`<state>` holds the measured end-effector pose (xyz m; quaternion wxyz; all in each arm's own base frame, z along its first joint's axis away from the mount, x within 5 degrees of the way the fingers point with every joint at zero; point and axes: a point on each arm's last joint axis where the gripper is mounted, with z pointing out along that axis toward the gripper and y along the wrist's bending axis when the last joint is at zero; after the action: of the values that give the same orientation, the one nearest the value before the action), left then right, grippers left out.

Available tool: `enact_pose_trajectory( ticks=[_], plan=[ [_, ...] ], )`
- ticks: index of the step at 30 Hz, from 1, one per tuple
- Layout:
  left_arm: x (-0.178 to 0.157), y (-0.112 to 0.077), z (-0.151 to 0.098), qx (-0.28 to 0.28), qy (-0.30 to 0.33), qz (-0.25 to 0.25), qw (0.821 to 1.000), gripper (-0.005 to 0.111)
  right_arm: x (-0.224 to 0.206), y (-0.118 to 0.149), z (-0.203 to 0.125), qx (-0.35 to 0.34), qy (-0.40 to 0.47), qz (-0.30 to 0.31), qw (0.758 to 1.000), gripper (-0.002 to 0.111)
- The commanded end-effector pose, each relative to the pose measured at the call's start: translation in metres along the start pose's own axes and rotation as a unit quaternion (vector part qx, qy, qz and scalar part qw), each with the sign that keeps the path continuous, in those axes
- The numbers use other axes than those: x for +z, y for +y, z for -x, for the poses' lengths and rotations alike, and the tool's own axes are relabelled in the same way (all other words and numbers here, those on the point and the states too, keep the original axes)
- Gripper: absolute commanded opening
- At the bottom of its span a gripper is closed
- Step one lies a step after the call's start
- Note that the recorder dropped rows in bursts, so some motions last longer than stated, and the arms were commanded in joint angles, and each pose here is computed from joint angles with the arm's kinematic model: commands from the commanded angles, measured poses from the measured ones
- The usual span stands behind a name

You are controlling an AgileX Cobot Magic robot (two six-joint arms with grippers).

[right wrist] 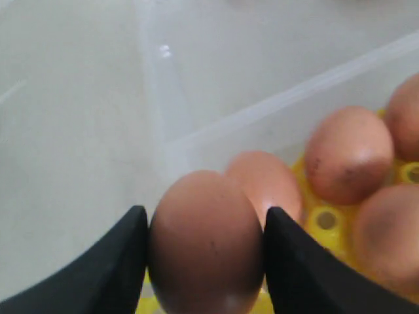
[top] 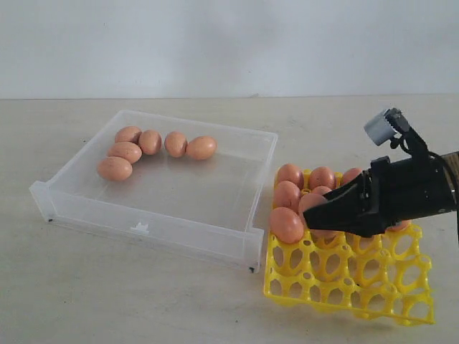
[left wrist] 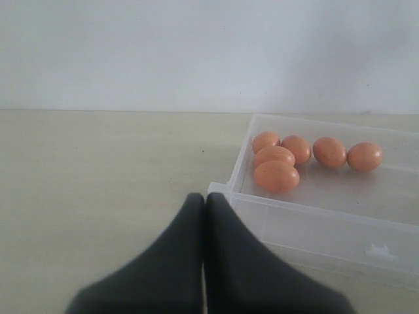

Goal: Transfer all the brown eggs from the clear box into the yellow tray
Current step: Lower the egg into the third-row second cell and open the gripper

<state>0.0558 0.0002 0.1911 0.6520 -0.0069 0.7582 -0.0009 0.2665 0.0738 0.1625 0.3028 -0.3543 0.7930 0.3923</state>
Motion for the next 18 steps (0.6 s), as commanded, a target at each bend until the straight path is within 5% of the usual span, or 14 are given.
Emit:
enact_pose_trajectory(
  ticks=[1,12,18],
  plan=[
    [0.000,0.000,0.001,-0.002,-0.003,-0.003,1.000,-0.004,0.000,-0.014,-0.003,-0.052,0.029,-0.075,0.995,0.000],
    [0.000,0.000,0.001,-0.002,-0.003,-0.003,1.000,-0.004,0.014,-0.019,-0.009,-0.073,0.030,-0.067,0.995,0.000],
    [0.000,0.000,0.001,-0.002,-0.003,-0.003,1.000,-0.004,0.014,-0.017,-0.006,-0.065,0.015,-0.061,0.996,0.040]
  ],
)
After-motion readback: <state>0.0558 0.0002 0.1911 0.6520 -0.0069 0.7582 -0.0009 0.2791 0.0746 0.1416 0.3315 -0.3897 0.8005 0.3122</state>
